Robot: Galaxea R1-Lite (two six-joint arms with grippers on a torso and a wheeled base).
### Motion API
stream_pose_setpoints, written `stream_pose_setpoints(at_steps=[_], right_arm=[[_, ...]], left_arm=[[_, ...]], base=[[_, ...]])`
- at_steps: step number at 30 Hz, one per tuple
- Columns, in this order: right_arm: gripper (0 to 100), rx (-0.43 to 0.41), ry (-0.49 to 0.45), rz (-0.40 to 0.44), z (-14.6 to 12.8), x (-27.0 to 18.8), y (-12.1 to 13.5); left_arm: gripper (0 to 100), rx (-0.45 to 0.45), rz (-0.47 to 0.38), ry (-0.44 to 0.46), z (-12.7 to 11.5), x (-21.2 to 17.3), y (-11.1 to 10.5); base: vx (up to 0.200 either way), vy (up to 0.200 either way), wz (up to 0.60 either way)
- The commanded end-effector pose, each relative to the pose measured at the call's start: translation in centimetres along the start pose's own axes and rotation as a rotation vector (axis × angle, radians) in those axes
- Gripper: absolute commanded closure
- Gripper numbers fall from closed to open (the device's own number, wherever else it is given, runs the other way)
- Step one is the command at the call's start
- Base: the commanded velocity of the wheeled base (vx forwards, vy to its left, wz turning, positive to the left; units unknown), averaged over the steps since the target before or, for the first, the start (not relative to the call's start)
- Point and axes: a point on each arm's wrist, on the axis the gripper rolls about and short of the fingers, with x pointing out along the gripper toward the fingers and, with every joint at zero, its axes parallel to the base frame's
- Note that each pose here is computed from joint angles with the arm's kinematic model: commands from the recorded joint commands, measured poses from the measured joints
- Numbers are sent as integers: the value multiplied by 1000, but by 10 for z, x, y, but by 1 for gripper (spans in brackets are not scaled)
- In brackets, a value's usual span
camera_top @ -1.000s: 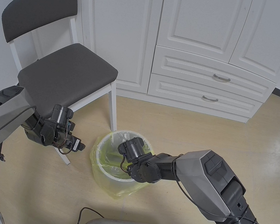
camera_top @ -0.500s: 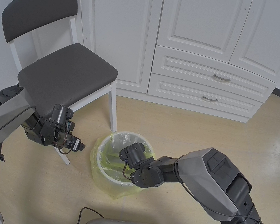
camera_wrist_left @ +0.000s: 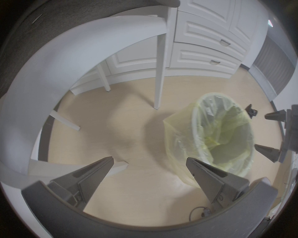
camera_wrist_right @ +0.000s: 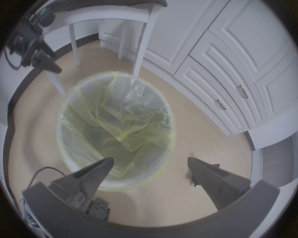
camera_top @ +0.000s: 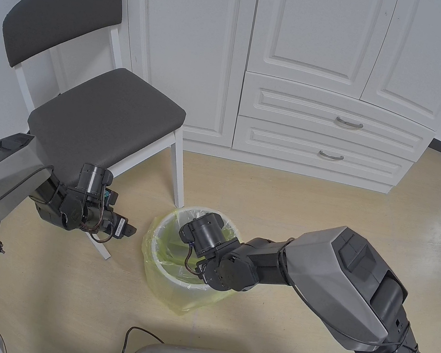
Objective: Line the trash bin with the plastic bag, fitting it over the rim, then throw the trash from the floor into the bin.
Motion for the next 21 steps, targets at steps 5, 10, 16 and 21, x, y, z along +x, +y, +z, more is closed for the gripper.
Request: stream_pose_setpoints(at_steps=[5, 10, 16, 21], right_arm=[[0, 100, -68, 14, 25, -43, -26], [0, 156, -78, 13, 29, -70, -51], [0, 264, -135, 27, 14, -106, -81], [0, 363, -287, 52, -7, -134, -107]], left_arm=[[0, 10, -107, -44, 6, -37, -5], [0, 53, -202, -60, 1, -56, -3], [0, 104, -289, -115, 3, -83, -8], [0, 136, -327, -195, 4, -100, -18]], base=[[0, 0, 0], [0, 0, 0], [0, 0, 0], [0, 0, 0]])
